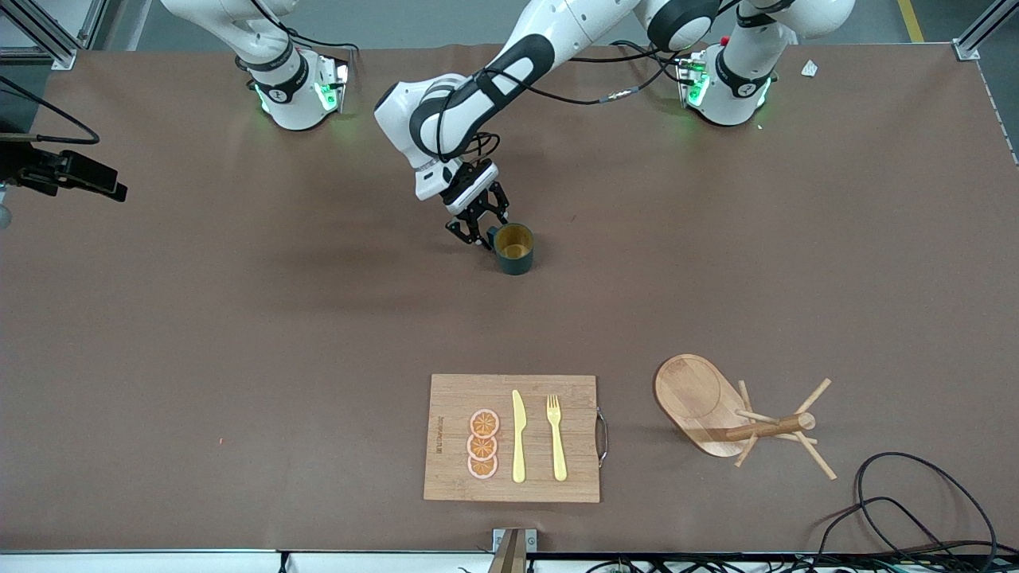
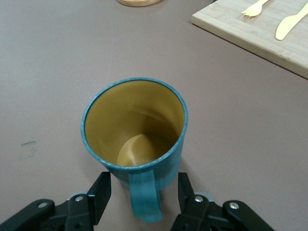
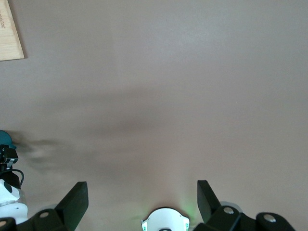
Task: Pass cup and hang on rack
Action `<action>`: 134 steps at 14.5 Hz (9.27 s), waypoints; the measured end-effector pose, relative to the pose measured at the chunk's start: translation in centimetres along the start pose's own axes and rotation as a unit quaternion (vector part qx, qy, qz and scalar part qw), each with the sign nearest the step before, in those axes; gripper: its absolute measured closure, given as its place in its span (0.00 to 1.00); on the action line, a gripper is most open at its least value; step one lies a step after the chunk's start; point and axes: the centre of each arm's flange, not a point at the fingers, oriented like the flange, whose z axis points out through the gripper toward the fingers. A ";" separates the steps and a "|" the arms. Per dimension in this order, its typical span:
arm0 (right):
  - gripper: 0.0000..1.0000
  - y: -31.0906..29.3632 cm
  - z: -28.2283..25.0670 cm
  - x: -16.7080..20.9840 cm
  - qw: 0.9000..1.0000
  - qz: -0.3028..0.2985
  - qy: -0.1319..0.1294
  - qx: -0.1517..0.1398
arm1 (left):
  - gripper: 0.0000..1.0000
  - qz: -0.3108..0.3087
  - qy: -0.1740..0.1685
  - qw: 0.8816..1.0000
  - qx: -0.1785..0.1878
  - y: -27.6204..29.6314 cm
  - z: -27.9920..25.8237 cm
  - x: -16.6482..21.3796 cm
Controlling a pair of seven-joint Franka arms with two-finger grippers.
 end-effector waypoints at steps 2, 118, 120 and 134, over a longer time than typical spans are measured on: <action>0.00 0.2 0.1 -0.1 1.000 0.002 -0.004 0.000 | 0.48 -0.001 -0.005 1.000 0.007 -0.1 0.0 -0.1; 0.00 -1.9 -3.8 -5.7 0.999 -0.025 0.034 0.002 | 0.00 -0.338 -0.651 0.653 -0.189 -11.5 32.6 73.3; 0.00 -1.9 -3.8 -5.7 0.999 -0.025 0.034 0.002 | 0.00 -0.338 -0.647 0.655 -0.196 -11.7 31.8 74.1; 0.00 -1.8 -3.7 -5.7 0.999 -0.025 0.033 0.002 | 0.00 -0.010 -0.418 0.891 -0.174 -19.9 13.3 80.6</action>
